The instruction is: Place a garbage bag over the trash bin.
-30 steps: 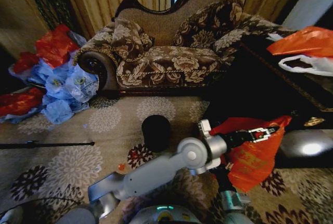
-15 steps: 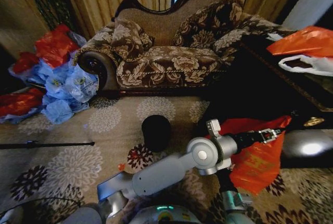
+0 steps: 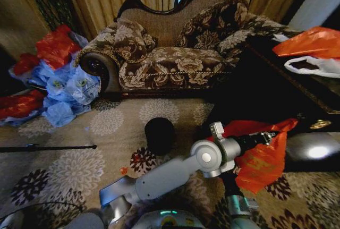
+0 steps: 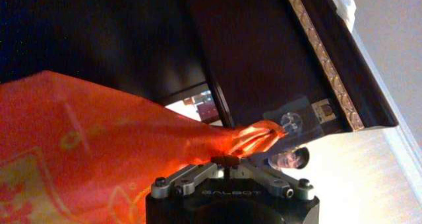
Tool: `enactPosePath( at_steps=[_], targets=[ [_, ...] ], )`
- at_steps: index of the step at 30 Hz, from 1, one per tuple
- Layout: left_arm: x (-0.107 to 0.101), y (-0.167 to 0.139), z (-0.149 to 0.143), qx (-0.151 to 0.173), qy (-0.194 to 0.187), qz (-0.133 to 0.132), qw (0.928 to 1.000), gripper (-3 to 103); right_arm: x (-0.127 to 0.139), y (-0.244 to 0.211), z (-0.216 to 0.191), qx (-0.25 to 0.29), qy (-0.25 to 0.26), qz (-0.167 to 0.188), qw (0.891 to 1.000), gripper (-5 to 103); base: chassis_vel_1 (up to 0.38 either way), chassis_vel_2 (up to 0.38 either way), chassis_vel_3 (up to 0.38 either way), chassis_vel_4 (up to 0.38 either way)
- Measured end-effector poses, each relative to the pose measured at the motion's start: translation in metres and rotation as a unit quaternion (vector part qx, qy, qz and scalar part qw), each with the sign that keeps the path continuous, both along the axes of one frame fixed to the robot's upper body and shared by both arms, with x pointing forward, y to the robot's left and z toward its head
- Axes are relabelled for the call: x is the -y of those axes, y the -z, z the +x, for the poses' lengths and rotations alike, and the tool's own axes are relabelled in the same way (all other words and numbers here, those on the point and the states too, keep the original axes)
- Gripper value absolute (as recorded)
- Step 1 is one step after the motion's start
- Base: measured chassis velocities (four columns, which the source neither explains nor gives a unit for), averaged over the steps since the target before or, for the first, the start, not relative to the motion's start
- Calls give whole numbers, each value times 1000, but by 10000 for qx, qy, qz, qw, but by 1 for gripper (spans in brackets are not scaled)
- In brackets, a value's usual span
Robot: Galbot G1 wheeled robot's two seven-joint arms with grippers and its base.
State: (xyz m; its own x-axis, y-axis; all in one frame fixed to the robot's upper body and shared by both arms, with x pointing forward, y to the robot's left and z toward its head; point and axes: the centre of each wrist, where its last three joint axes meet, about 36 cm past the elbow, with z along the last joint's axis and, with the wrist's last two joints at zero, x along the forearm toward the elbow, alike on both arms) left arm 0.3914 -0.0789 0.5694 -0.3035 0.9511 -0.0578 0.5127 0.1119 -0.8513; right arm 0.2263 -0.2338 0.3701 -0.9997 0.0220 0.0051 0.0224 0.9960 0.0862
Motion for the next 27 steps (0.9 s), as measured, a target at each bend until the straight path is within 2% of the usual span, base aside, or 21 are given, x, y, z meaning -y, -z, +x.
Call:
enactPosePath(
  at_steps=[10,19,27],
  targets=[
    [-27,8,3,-102,-185,82,9997,0,2,-1,-1,-12,26,-9,10000,100,0,0,0,0],
    [-58,20,2,-275,-425,263,9984,0,0,0,-6,-77,18,6,10000,100,0,0,0,0],
    [-78,23,0,-289,-513,318,9978,0,-3,1,-9,-125,-27,8,9999,100,0,0,0,0]
  ],
)
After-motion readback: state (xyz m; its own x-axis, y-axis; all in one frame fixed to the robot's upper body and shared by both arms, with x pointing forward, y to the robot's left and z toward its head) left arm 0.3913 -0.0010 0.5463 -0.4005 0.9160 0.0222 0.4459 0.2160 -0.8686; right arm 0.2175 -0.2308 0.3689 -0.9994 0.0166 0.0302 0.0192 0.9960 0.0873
